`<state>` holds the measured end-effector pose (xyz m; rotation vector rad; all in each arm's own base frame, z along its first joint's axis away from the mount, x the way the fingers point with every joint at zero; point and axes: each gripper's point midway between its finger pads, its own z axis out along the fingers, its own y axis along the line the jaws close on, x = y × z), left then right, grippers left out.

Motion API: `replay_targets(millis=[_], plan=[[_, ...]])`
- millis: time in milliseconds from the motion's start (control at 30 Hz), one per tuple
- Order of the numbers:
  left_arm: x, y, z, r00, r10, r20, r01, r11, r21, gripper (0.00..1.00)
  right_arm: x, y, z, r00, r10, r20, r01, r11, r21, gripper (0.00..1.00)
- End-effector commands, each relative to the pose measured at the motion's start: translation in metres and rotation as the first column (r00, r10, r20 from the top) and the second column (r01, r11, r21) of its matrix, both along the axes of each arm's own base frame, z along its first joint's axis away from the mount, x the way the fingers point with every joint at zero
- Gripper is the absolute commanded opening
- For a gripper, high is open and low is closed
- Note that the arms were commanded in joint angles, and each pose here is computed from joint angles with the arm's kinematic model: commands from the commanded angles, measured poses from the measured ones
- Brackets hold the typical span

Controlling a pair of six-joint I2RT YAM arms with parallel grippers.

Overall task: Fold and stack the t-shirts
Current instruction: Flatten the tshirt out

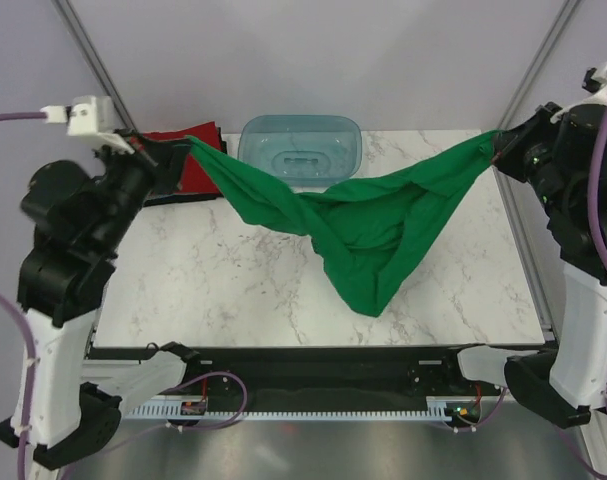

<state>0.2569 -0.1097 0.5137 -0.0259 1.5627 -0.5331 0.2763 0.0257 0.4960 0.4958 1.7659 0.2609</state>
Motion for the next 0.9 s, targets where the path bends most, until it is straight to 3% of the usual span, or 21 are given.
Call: replay_targets(millis=[0, 167, 267, 333, 400, 433, 467, 500, 600, 733, 867], plan=[[-0.041, 0.034, 0.041, 0.986, 0.070, 0.153, -0.074, 0.997, 0.020, 0.02, -0.023, -0.016, 0.005, 0.997, -0.079, 0.005, 0.079, 0.997, 0.017, 0.00], [-0.075, 0.055, 0.043, 0.967, 0.105, 0.232, -0.109, 0.994, 0.003, 0.02, -0.029, -0.020, -0.003, 0.996, -0.094, -0.003, 0.094, 0.995, 0.012, 0.00], [-0.084, 0.049, -0.001, 0.985, 0.061, 0.164, -0.060, 0.998, -0.012, 0.02, -0.023, -0.020, -0.019, 0.994, -0.100, -0.039, 0.100, 0.995, 0.004, 0.00], [-0.090, 0.048, -0.060, 0.998, 0.058, 0.005, -0.057, 0.995, -0.078, 0.02, -0.015, -0.020, -0.045, 0.988, -0.113, -0.105, 0.112, 0.994, -0.016, 0.00], [-0.098, 0.051, -0.123, 0.977, 0.088, -0.193, -0.123, 0.976, -0.180, 0.13, -0.008, -0.019, -0.080, 0.976, -0.124, -0.179, 0.121, 0.992, -0.026, 0.00], [-0.105, 0.049, -0.154, 0.957, 0.073, -0.281, -0.125, 0.977, -0.175, 0.17, -0.006, -0.019, -0.092, 0.971, -0.129, -0.203, 0.126, 0.992, -0.029, 0.00], [-0.112, 0.041, -0.172, 0.943, 0.022, -0.333, -0.094, 0.975, -0.201, 0.36, -0.008, -0.022, -0.101, 0.966, -0.146, -0.214, 0.142, 0.989, -0.034, 0.00], [-0.114, 0.034, -0.202, 0.912, 0.000, -0.410, -0.105, 0.967, -0.233, 0.46, -0.003, -0.023, -0.125, 0.952, -0.163, -0.259, 0.157, 0.987, -0.044, 0.00], [-0.131, 0.035, -0.231, 0.896, -0.024, -0.444, -0.102, 0.961, -0.257, 0.79, 0.005, -0.024, -0.169, 0.927, -0.173, -0.333, 0.166, 0.985, -0.048, 0.05], [-0.123, 0.044, -0.242, 0.880, 0.045, -0.472, -0.141, 0.975, -0.169, 0.84, 0.011, -0.002, -0.233, 0.891, -0.077, -0.447, 0.103, 0.994, 0.034, 0.08], [-0.091, 0.018, -0.276, 0.805, 0.013, -0.594, -0.070, 0.995, -0.073, 0.82, 0.001, 0.014, -0.297, 0.852, -0.001, -0.523, 0.061, 0.993, 0.098, 0.08]])
